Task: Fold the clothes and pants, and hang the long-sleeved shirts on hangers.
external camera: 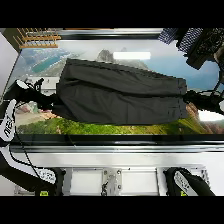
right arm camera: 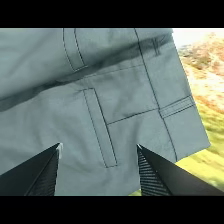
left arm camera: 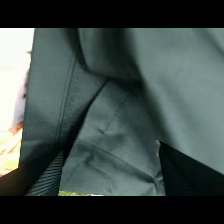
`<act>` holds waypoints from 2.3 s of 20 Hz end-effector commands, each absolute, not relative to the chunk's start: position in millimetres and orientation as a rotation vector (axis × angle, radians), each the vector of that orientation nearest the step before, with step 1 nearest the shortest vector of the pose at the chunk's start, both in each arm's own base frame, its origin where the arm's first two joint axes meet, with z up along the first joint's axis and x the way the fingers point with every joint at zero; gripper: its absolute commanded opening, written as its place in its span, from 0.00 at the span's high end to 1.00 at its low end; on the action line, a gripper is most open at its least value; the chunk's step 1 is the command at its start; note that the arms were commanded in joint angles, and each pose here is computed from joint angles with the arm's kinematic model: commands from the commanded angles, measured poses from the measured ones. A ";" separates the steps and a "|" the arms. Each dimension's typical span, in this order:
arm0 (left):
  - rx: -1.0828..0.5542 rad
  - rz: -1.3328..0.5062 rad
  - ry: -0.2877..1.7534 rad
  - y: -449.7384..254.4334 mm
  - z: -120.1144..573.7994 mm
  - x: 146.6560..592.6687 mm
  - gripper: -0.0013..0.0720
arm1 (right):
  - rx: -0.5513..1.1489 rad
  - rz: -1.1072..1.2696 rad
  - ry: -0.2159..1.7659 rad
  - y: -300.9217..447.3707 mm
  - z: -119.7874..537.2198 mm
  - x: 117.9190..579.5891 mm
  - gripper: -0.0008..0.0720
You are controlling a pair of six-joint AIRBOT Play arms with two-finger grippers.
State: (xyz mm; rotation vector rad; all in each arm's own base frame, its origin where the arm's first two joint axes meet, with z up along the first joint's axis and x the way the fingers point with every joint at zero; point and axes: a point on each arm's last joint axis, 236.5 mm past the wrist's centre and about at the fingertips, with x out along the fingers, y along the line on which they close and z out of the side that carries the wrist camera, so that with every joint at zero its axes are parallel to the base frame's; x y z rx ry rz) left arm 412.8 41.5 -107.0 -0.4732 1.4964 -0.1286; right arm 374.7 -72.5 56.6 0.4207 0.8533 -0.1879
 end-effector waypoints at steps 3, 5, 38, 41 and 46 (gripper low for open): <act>-0.449 -0.157 1.506 30.2 -107.2 413.1 0.15 | 0.423 -0.189 0.857 -72.7 55.2 374.7 0.29; -0.449 -0.158 1.510 30.4 -107.2 412.2 0.87 | 0.423 -0.189 0.857 -72.6 55.2 374.6 0.29; -1.034 0.409 1.260 87.7 -126.1 291.4 0.16 | 0.427 -0.182 0.890 -69.3 50.7 369.1 0.29; -1.000 0.396 1.196 85.5 -122.1 318.2 0.16 | 0.427 -0.182 0.890 -69.2 50.7 369.2 0.29; -0.934 0.369 1.135 80.9 -111.5 344.4 0.85 | 0.441 -0.199 0.930 -74.9 44.3 359.2 0.29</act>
